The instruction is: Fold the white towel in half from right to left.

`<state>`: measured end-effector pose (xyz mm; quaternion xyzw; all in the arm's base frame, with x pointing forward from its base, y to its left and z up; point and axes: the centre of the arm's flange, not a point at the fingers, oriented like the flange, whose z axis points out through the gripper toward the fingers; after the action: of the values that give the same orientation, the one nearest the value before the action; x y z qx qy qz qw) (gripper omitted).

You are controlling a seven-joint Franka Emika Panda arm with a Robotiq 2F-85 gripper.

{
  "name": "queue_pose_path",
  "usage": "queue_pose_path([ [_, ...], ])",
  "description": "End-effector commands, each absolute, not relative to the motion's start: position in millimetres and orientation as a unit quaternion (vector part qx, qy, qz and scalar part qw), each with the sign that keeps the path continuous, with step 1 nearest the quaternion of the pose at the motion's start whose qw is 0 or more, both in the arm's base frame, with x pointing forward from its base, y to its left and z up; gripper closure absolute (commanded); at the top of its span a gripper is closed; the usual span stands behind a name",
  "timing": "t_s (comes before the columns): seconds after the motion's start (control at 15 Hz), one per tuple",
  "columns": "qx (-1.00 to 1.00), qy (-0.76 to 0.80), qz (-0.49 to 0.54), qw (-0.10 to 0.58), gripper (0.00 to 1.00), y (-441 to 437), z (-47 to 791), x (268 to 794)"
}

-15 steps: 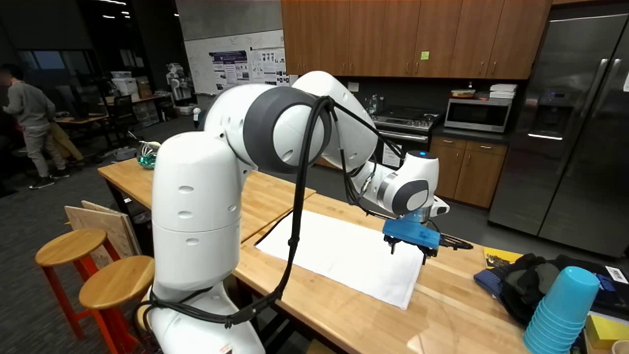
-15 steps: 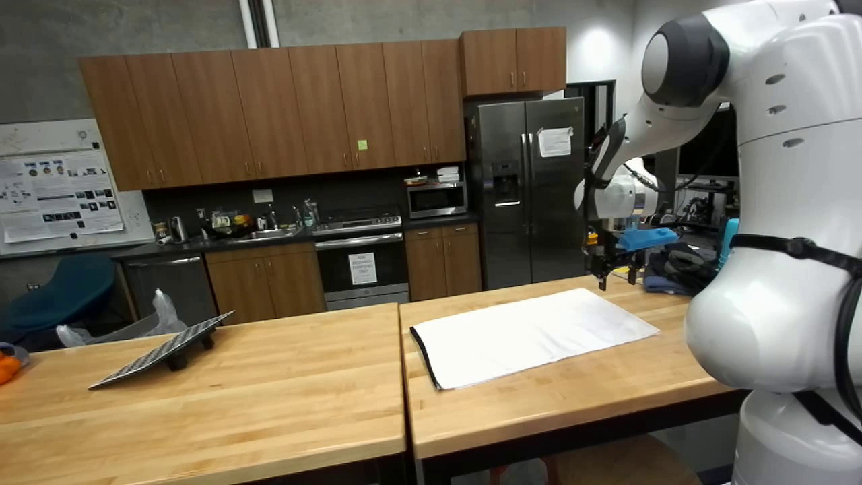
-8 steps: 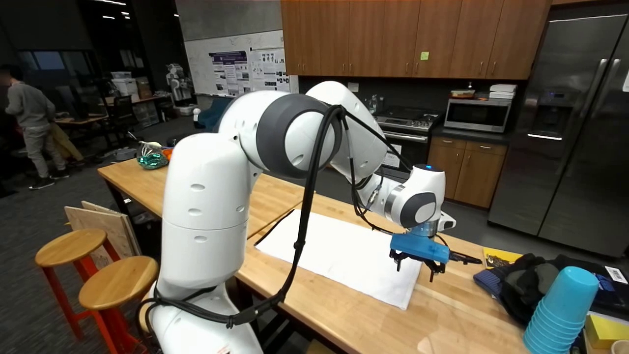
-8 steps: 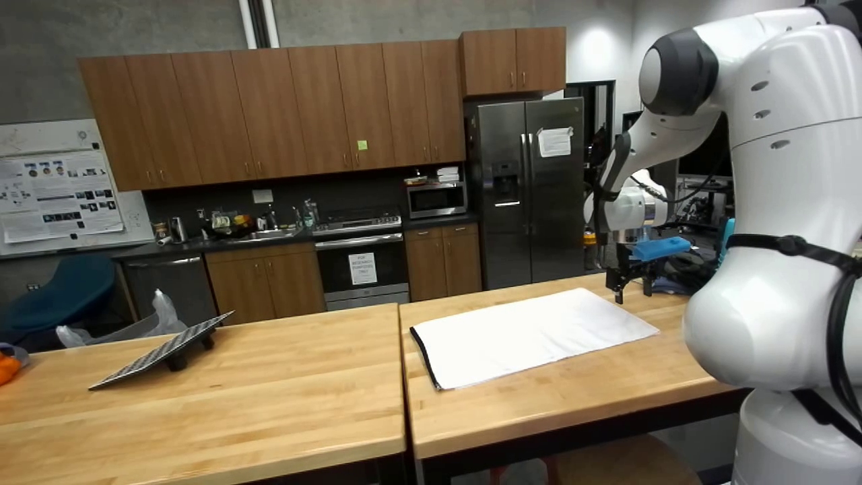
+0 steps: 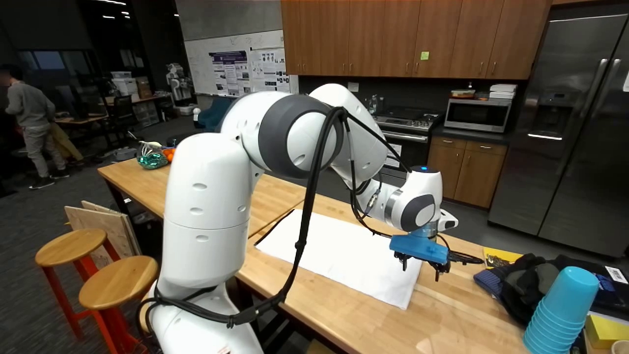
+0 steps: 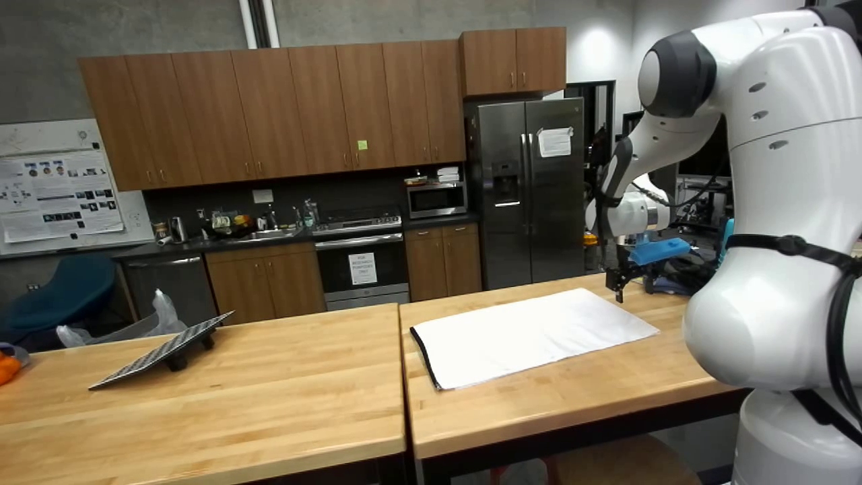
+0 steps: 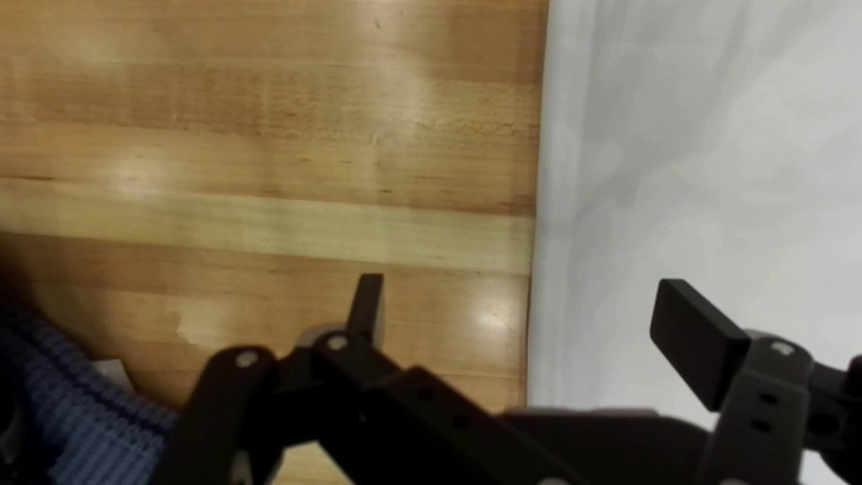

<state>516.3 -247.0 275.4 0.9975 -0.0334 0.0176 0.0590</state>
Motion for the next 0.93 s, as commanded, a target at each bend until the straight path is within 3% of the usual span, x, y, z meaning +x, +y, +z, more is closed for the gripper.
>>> queue_pose_path([
  [0.0, 0.997, -0.042, 0.019, 0.068, 0.00, -240, 269, 512],
  [0.87, 0.997, -0.064, 0.017, 0.045, 0.00, -258, 237, 495],
])
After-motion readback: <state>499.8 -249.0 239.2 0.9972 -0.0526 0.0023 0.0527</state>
